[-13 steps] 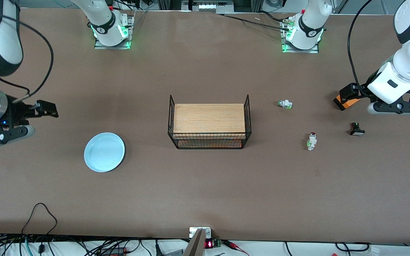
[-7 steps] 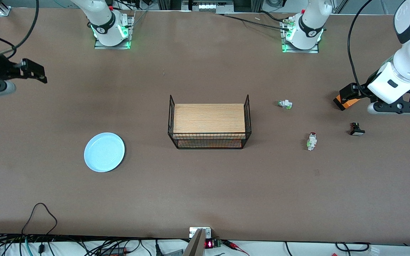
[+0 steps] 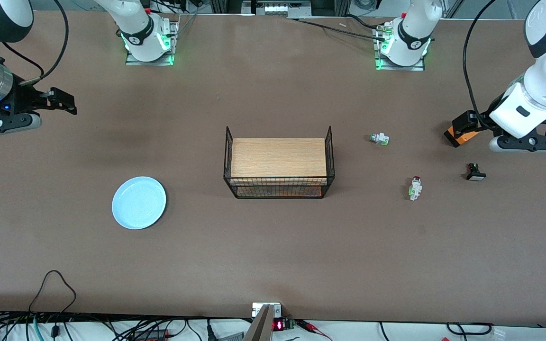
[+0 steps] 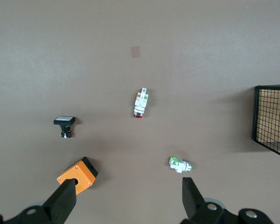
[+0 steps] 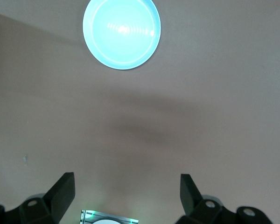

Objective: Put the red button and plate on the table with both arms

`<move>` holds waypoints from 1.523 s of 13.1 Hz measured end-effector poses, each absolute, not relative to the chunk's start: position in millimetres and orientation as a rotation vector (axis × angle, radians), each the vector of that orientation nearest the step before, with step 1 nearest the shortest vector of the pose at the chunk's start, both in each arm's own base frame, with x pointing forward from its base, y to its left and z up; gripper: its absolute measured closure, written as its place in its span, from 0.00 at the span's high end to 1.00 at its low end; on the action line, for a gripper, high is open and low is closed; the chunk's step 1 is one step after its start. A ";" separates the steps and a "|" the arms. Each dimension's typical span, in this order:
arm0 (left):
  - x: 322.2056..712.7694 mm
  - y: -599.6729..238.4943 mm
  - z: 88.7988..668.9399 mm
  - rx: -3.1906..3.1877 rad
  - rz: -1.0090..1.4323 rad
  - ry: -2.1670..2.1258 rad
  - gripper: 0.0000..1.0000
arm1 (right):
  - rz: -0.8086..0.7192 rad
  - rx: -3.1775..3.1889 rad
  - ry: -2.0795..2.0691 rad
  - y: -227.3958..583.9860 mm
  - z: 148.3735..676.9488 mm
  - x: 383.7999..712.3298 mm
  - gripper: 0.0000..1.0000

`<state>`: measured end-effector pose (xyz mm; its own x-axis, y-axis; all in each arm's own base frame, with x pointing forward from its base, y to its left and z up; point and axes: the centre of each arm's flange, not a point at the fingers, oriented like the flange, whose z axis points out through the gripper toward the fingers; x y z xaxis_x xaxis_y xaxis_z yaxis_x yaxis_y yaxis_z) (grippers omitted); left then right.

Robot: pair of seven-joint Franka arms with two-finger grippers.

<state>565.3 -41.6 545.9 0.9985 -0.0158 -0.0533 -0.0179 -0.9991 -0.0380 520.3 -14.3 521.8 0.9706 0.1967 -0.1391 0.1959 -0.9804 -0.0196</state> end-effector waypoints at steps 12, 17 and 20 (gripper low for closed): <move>565.7 -42.0 549.9 -3.102 0.071 0.122 1.00 | 0.176 -3.120 -0.350 3.5 573.1 491.1 1.00; 565.7 -42.0 549.9 -3.102 0.071 0.123 1.00 | 0.129 -3.125 -0.310 -9.8 581.8 495.4 1.00; 565.7 -41.9 550.0 -3.102 0.071 0.123 1.00 | 0.025 -3.137 -0.322 -5.7 599.2 522.7 1.00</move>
<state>565.7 -41.9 550.0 0.9958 -0.0783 -0.0472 -0.0800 -0.9962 -0.0347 522.7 -5.7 599.2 0.9790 0.2029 -0.0168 0.2031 -0.9791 0.0098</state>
